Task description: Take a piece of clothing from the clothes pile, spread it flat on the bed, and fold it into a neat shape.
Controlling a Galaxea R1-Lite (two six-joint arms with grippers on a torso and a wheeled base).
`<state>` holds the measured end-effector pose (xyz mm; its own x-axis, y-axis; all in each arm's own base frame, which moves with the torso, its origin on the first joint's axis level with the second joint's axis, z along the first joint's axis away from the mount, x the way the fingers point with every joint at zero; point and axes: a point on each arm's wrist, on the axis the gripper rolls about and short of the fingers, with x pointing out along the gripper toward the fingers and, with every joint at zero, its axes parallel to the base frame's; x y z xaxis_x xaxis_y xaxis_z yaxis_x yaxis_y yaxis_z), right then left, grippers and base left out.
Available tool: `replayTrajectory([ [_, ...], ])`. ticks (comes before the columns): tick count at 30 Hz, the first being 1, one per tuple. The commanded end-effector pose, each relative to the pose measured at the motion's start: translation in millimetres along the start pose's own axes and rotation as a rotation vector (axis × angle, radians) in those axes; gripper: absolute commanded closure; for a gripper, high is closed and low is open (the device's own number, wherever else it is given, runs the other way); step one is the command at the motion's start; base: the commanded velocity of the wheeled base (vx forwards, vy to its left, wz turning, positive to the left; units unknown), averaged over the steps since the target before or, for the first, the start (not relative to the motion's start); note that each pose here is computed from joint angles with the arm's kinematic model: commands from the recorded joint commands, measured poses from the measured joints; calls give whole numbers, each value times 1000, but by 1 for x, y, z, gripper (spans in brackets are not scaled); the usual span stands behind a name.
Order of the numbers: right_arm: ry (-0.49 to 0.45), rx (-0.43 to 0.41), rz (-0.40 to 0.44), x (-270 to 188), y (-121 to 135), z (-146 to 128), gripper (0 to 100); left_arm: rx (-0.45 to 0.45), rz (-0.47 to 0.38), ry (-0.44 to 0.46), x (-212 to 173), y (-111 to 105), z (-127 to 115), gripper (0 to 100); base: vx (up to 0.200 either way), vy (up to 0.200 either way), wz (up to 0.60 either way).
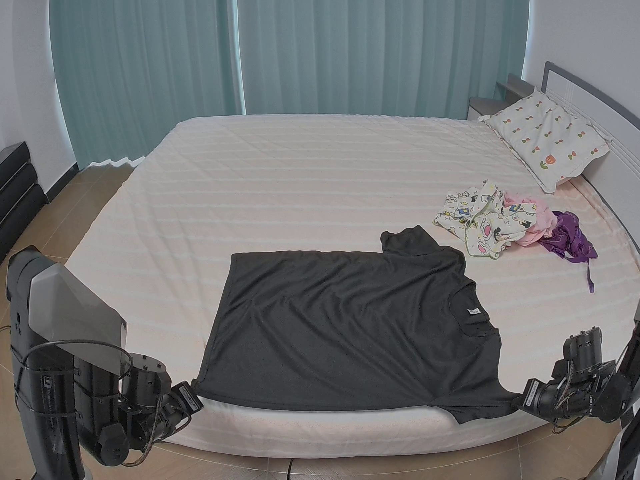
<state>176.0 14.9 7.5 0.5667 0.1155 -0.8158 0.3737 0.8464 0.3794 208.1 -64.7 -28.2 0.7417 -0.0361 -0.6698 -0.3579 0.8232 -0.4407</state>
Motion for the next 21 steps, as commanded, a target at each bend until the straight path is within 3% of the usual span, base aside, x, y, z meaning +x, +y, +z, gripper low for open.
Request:
replayTrajectory([
  [1, -93, -43, 3, -30, 3, -1, 100, 64, 8, 11, -15, -1, 4, 100, 0, 0, 0],
  [16, -50, -81, -75, -52, -5, -15, 100, 199, 80, 172, -34, -1, -16, 100, 0, 0, 0],
  [21, -25, -75, -99, -55, -8, -18, 100, 231, 147, 242, -44, 6, -20, 100, 0, 0, 0],
])
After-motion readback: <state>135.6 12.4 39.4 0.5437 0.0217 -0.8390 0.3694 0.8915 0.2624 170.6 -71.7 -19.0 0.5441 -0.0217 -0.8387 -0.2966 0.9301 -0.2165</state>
